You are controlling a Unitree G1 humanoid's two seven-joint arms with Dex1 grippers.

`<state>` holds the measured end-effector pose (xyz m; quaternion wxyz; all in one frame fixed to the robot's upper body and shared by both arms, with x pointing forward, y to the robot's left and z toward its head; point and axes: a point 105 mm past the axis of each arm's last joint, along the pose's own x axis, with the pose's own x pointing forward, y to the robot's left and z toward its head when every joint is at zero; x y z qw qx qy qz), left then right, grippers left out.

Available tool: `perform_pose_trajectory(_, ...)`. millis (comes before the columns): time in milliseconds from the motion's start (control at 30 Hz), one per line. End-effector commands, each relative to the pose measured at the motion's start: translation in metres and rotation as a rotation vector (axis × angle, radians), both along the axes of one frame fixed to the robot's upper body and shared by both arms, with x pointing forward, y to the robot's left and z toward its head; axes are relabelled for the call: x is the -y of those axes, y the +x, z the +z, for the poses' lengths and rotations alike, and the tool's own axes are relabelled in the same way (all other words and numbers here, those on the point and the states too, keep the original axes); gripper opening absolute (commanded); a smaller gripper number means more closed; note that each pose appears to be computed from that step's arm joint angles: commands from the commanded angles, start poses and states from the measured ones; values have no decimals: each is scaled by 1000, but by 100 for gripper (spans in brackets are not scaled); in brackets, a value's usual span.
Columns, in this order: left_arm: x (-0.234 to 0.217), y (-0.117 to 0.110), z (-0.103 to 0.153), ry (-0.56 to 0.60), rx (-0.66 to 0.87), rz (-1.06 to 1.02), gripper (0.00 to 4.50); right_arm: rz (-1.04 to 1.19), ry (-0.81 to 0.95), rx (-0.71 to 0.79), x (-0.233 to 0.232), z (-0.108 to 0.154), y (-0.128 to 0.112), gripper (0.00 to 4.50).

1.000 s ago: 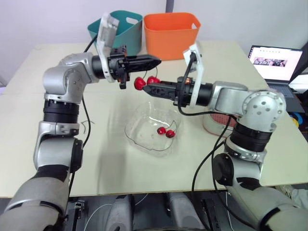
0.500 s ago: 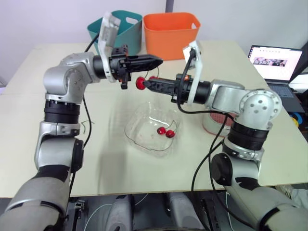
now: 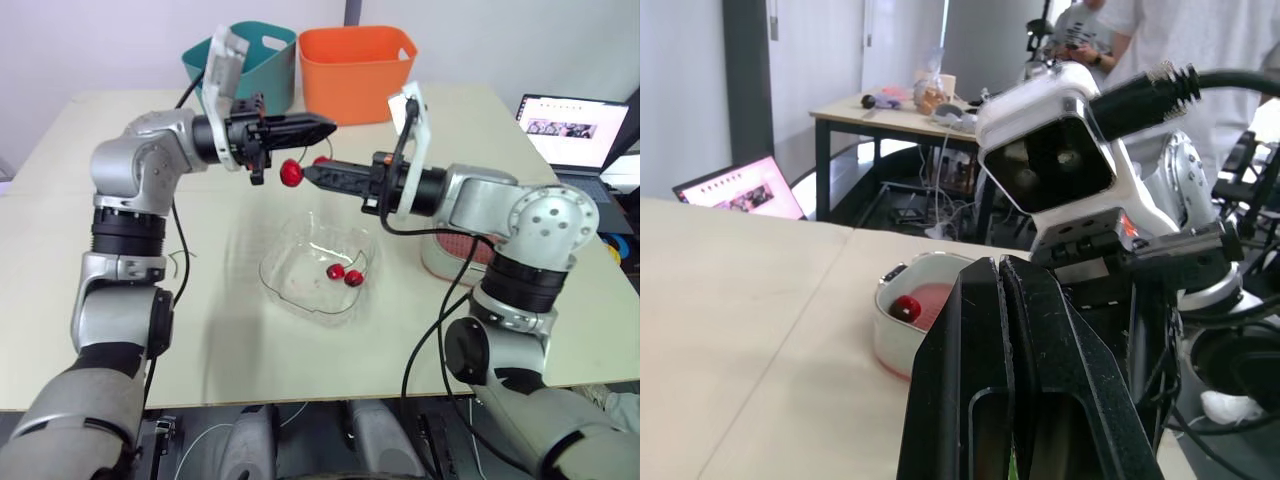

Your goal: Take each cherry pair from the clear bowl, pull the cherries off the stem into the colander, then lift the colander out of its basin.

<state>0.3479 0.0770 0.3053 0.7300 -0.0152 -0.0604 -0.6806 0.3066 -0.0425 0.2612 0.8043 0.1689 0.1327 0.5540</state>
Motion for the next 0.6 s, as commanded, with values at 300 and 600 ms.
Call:
perform_pose_trajectory(300, -4, -3, 22, -25, 90, 11, 0, 48, -79, 38, 5, -13, -19, 91)
perform_pose_trajectory(600, -7, -5, 10, 4, 98, 27, 0, -466, -278, 373, 133, 18, 8, 91)
